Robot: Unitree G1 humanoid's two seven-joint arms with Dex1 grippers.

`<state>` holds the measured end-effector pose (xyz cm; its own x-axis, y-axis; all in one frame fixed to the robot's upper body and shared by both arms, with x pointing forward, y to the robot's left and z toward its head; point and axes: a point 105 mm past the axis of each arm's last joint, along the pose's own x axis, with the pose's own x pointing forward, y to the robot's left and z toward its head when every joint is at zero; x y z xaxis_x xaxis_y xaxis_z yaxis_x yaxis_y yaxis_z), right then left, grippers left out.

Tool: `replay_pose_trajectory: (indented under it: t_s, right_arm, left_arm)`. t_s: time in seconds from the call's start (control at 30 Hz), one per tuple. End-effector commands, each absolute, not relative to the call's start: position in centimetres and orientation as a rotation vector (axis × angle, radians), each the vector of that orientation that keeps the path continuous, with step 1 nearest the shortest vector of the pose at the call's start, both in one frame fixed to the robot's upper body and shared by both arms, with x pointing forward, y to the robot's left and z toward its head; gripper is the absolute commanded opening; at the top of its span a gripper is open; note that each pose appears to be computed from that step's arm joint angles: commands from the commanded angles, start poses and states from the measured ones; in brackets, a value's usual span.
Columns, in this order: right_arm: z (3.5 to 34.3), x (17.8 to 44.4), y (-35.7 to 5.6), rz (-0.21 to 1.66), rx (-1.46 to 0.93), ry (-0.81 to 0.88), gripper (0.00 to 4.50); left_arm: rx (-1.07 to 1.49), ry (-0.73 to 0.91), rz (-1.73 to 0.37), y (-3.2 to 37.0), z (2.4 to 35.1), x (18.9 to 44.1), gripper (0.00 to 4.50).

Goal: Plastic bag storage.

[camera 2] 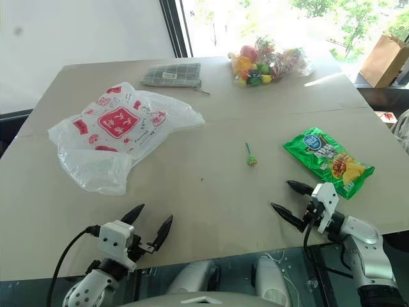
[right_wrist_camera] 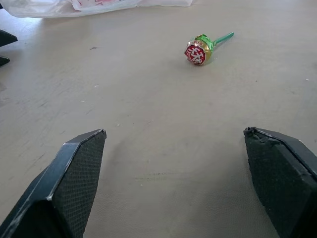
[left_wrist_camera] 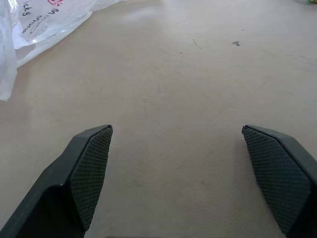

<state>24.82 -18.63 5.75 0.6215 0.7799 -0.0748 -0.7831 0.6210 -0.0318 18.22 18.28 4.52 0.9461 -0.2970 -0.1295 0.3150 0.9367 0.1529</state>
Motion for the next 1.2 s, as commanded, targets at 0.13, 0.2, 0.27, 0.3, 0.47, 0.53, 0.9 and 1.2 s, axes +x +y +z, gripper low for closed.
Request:
replay_pose_trajectory:
  t_s: [0.13, 0.2, 0.27, 0.3, 0.47, 0.53, 0.9, 1.2]
  right_arm:
    - [5.0, 24.8, -18.7, 0.901, -0.054, 0.095, 4.50]
    - [5.0, 24.8, -18.6, 0.903, -0.054, 0.096, 4.50]
    - [4.9, 24.8, -18.6, 0.905, -0.055, 0.096, 4.50]
    - [4.9, 24.9, -18.6, 0.905, -0.055, 0.097, 4.50]
    - [4.9, 24.8, -18.6, 0.915, -0.056, 0.102, 4.50]
    - [4.8, 24.8, -18.6, 0.920, -0.056, 0.104, 4.50]
    - [5.0, 25.4, -18.6, 0.940, -0.062, 0.094, 4.50]
    - [8.2, 25.3, -15.5, 1.171, -0.064, 0.004, 4.50]
  left_arm:
    - [0.176, 0.122, -0.322, 18.1, 4.3, 17.9, 4.45]
    - [0.174, 0.127, -0.315, 18.2, 4.2, 17.8, 4.45]
    - [0.169, 0.131, -0.311, 18.1, 4.2, 17.7, 4.45]
    - [0.165, 0.132, -0.311, 18.1, 4.2, 17.6, 4.45]
    - [0.162, 0.137, -0.309, 18.0, 4.2, 17.4, 4.45]
    - [0.164, 0.138, -0.307, 18.1, 4.2, 17.3, 4.45]
    - [0.166, 0.116, -0.286, 18.4, 4.4, 17.5, 4.45]
    - [0.246, -0.122, 0.005, 20.2, 9.9, 17.3, 4.45]
